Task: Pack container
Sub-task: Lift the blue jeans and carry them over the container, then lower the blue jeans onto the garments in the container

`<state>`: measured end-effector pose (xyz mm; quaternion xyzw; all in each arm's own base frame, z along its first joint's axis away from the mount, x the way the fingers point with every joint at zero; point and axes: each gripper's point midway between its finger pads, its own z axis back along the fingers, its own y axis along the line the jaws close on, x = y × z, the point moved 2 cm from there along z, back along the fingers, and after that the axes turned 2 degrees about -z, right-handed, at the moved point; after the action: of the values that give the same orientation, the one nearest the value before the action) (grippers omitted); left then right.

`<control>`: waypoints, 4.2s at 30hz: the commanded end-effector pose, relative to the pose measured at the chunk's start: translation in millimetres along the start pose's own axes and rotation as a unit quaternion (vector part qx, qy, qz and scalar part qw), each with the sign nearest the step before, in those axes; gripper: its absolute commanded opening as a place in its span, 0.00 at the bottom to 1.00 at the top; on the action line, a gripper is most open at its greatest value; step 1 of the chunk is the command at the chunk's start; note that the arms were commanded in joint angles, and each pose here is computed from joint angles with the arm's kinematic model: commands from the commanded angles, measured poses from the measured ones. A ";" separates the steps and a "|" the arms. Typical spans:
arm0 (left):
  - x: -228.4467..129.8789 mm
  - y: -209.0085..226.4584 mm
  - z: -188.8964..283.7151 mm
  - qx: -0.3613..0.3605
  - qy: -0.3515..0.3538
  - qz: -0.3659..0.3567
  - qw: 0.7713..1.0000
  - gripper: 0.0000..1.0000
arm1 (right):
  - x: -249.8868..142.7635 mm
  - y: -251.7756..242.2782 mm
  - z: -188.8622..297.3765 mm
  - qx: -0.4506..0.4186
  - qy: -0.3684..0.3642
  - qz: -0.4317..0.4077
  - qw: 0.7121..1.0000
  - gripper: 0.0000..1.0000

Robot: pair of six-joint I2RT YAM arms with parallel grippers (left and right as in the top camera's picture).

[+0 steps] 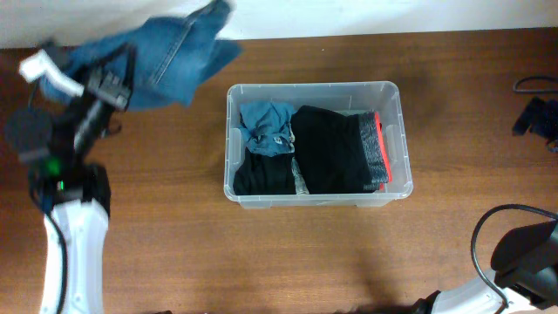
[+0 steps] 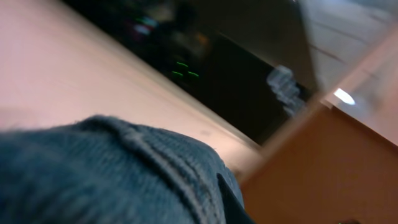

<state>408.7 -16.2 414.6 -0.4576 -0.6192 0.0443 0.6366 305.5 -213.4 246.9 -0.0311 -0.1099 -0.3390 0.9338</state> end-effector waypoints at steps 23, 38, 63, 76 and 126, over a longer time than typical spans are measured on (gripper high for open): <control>-154.0 -188.6 -166.9 -0.417 0.292 -0.057 0.859 0.01 | 2.4 -1.4 8.5 -0.003 -0.014 -0.004 1.000 0.98; -201.9 -204.6 -157.2 -0.467 0.319 -0.108 0.818 0.01 | 2.3 -1.4 8.5 -0.003 -0.014 -0.004 1.000 0.98; -267.7 -181.6 -175.2 -0.494 0.314 -0.150 0.797 0.00 | 2.3 -1.4 8.5 -0.003 -0.014 -0.004 1.000 0.98; -291.7 -154.5 -162.3 -0.489 0.393 -0.069 0.776 0.01 | 2.4 -1.4 8.5 -0.003 -0.014 -0.004 1.000 0.98; -269.1 -13.5 -75.7 0.098 0.581 -0.117 0.800 0.01 | 2.3 -1.4 8.5 -0.003 -0.014 -0.004 1.000 0.98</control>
<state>401.7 -246.3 214.1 -0.2871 -0.1444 -0.2563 0.9116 305.4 -213.3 246.9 -0.0311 -0.1097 -0.3390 0.9339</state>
